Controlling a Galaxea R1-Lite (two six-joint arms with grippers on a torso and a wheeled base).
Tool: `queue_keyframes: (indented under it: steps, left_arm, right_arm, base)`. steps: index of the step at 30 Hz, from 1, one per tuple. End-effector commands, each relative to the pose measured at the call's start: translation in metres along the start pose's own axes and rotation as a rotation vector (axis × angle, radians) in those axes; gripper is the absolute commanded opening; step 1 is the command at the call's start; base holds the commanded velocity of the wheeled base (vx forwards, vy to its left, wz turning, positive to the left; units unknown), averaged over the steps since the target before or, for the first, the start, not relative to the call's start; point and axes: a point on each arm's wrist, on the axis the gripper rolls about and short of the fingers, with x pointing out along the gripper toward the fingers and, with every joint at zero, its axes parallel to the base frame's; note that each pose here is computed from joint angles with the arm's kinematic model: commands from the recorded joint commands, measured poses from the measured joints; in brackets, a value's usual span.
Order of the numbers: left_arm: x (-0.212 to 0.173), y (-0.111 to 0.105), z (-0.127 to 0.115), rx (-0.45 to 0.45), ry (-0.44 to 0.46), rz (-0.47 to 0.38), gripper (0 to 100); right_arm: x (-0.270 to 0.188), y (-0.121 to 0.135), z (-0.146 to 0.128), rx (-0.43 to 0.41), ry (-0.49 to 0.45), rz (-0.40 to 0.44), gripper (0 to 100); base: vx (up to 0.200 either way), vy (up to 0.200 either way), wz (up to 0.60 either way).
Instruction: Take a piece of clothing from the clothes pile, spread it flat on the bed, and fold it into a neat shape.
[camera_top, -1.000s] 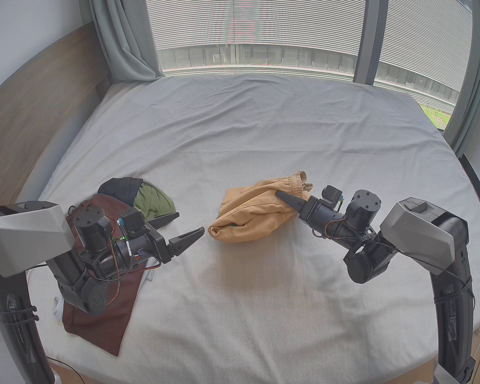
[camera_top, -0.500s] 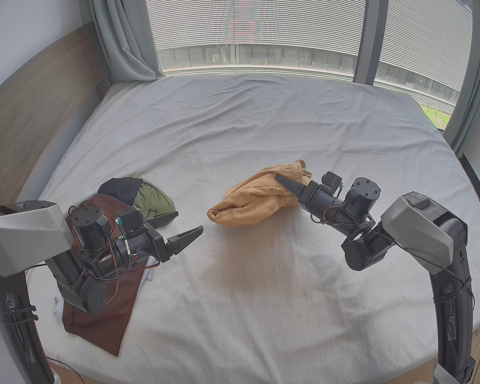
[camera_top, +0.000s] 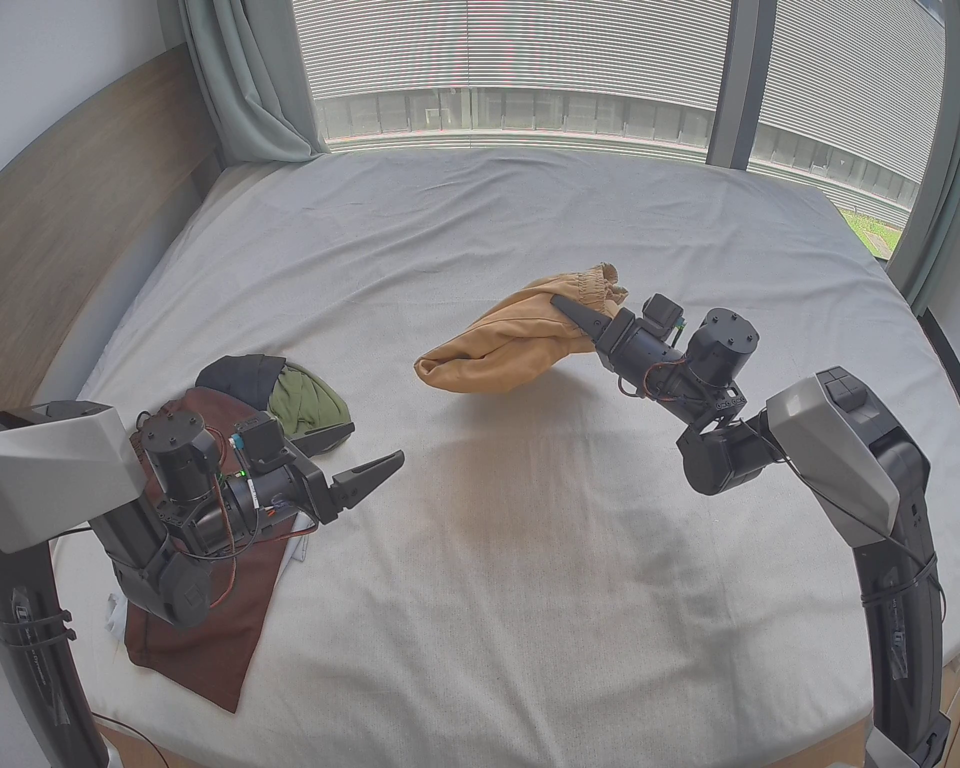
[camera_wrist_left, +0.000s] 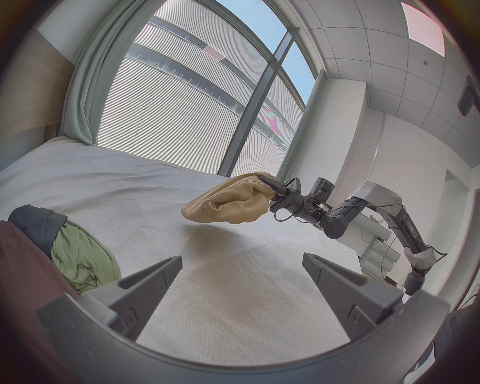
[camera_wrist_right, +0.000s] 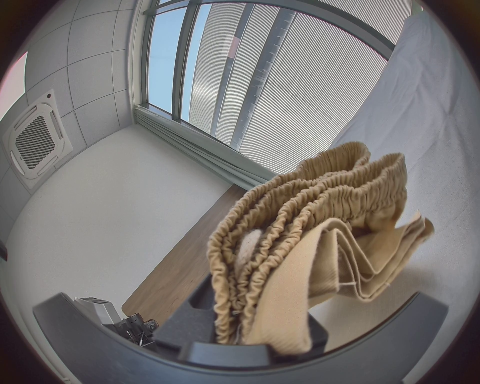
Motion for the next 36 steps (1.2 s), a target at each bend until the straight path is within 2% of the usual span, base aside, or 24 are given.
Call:
queue_keyframes:
  steps: [1, 5, 12, 16, 26, 36]
  left_arm:
    - [0.0, 0.0, -0.001, -0.001, 0.003, 0.0, 100]
    - [0.0, 0.0, -0.001, 0.0, 0.001, 0.0, 100]
    - [0.0, 0.0, 0.001, -0.003, -0.003, 0.001, 100]
    - [0.0, 0.0, 0.0, -0.007, -0.001, 0.001, 100]
    - [0.0, 0.0, -0.001, -0.009, 0.003, 0.0, 100]
    - [0.001, 0.001, -0.003, -0.011, 0.006, 0.0, 100]
  right_arm:
    - [0.004, -0.007, 0.001, -0.005, -0.006, 0.002, 0]
    - [0.005, -0.016, 0.003, 0.011, -0.007, -0.013, 0]
    - [-0.012, -0.056, -0.033, 0.072, 0.034, -0.083, 0]
    - [-0.024, -0.059, -0.046, 0.105, 0.065, -0.124, 0]
    - [-0.052, -0.07, -0.056, 0.117, 0.066, -0.174, 0]
    - [-0.069, -0.07, -0.083, 0.126, 0.087, -0.176, 0]
  base:
    - [0.0, 0.0, 0.0]
    - [0.0, 0.0, 0.0]
    - [0.0, 0.0, 0.0]
    - [0.0, 0.0, 0.0]
    - [0.0, 0.0, 0.0]
    - [0.0, 0.0, 0.0]
